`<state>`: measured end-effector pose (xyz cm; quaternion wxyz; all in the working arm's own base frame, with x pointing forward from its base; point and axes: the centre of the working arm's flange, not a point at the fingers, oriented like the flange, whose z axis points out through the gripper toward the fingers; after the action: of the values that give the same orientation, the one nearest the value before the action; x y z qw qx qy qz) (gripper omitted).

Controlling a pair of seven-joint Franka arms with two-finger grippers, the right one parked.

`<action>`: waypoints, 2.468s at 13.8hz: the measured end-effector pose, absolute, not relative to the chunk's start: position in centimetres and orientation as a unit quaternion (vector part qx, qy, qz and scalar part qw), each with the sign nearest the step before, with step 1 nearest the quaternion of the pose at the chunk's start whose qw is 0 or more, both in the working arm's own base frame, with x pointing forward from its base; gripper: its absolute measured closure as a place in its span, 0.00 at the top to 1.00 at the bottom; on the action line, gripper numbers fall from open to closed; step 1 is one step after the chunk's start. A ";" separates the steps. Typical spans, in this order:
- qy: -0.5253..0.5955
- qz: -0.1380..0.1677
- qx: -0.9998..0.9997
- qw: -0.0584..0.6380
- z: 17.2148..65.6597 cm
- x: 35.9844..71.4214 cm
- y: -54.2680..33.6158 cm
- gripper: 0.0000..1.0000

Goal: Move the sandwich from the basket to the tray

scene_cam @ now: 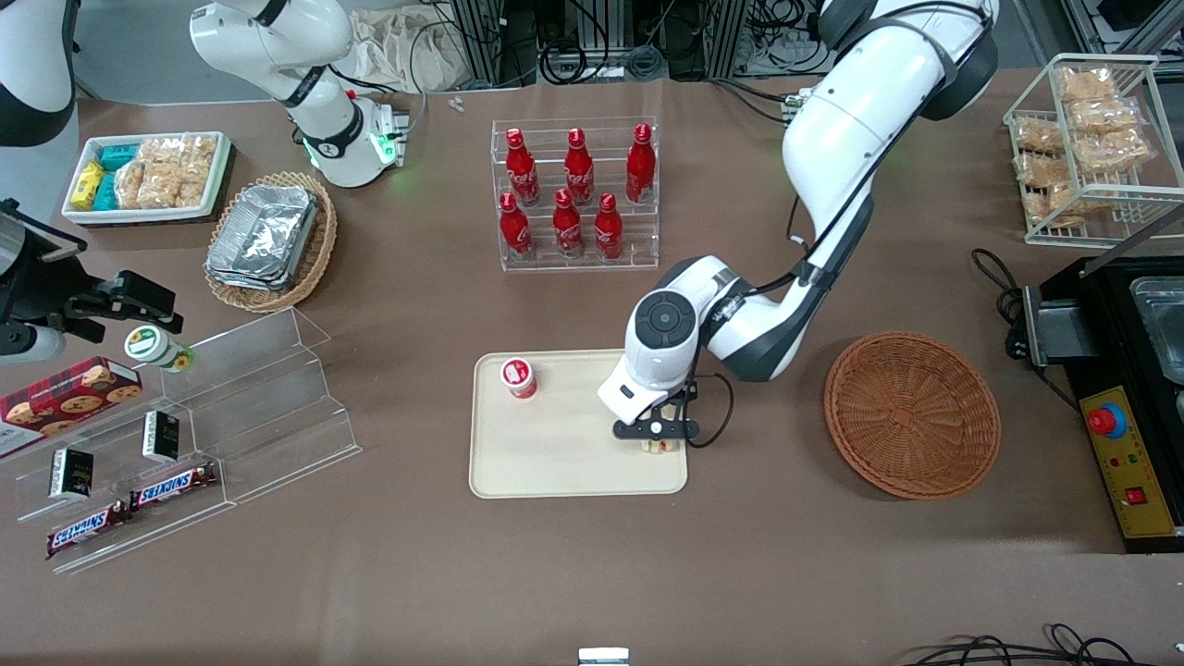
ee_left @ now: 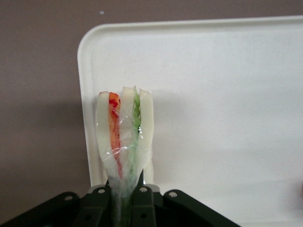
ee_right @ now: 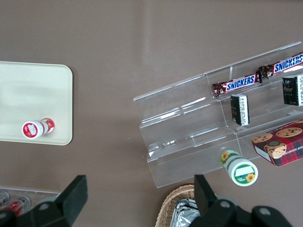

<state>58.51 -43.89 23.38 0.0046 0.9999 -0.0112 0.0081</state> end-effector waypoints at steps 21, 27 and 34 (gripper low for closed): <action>-0.031 -0.170 0.985 -0.025 42.8 60.9 -25.7 1.00; -0.015 -0.119 0.990 -0.072 48.5 63.3 -14.0 1.00; -0.003 -0.071 0.994 -0.083 54.2 63.1 -7.6 1.00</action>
<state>63.15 -7.64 54.24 -0.0827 0.9940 -0.0032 -0.0714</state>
